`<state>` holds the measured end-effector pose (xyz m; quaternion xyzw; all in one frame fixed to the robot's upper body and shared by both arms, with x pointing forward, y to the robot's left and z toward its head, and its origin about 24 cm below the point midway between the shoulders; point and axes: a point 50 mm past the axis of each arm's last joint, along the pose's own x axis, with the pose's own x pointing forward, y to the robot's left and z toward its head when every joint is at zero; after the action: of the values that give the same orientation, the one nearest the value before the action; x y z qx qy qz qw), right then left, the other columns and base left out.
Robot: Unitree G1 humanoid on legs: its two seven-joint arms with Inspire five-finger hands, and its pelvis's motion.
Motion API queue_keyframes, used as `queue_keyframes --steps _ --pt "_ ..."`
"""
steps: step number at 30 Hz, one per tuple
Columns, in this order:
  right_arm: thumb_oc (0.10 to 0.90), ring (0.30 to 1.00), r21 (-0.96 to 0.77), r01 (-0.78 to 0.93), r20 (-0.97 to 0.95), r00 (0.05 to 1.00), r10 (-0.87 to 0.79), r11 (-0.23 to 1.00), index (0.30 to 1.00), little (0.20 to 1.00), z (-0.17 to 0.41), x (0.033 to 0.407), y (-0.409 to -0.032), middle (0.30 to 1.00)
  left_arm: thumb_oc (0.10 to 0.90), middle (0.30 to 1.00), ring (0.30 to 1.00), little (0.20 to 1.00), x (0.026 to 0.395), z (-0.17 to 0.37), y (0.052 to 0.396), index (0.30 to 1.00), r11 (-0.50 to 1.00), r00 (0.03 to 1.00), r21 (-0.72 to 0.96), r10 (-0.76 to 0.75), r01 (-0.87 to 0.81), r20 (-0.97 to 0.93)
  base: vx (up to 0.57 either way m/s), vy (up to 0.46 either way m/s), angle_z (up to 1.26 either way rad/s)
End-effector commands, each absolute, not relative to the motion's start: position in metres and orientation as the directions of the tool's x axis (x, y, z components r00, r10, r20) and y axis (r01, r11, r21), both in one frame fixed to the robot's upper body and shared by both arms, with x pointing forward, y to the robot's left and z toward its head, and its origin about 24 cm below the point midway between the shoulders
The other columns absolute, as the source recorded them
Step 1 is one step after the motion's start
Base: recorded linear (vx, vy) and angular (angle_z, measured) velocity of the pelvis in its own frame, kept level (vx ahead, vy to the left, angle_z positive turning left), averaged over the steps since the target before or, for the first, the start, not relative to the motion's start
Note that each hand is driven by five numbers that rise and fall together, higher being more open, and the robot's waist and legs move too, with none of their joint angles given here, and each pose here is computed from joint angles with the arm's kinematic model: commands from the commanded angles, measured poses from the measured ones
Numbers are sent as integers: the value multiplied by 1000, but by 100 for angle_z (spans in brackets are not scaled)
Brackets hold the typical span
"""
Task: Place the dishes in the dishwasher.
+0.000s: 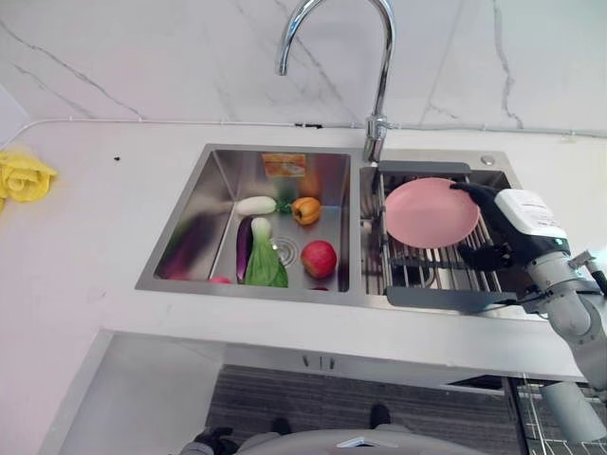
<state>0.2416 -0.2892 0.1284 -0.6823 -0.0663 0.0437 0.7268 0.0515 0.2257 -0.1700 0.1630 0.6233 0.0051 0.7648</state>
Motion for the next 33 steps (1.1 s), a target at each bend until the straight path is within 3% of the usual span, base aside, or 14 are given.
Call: queue_keyframes --steps 1,8,10,20,27,29,33 --pt "800 900 -951 309 294 916 272 -13 900 900 190 260 -273 900 800 900 900 900 53 -173 218 900 933 201 221 167 284 -965 0 0 0" --pt "800 900 -955 278 234 921 311 -106 900 900 186 263 -270 900 800 900 900 900 54 -173 217 900 934 204 213 158 285 -966 0 0 0" --pt "800 900 -952 207 126 937 326 -226 900 900 172 269 -271 900 800 900 900 900 59 -172 215 900 935 226 214 152 283 -962 0 0 0" --pt "800 900 -931 147 42 952 302 -334 900 900 154 274 -279 900 800 900 900 900 60 -172 213 900 941 233 212 151 264 -961 0 0 0" --pt "800 900 -931 166 84 964 251 -325 900 900 143 279 -285 900 800 900 900 900 60 -173 209 900 940 236 212 149 268 -960 0 0 0" --pt "400 300 -923 236 175 961 212 -304 300 300 133 282 -284 300 800 900 900 900 63 -173 207 900 934 249 230 162 273 -955 0 0 0" --pt "400 300 -927 257 212 960 182 -273 300 300 122 283 -282 300 800 900 900 900 63 -173 206 900 930 255 243 173 275 -951 0 0 0"
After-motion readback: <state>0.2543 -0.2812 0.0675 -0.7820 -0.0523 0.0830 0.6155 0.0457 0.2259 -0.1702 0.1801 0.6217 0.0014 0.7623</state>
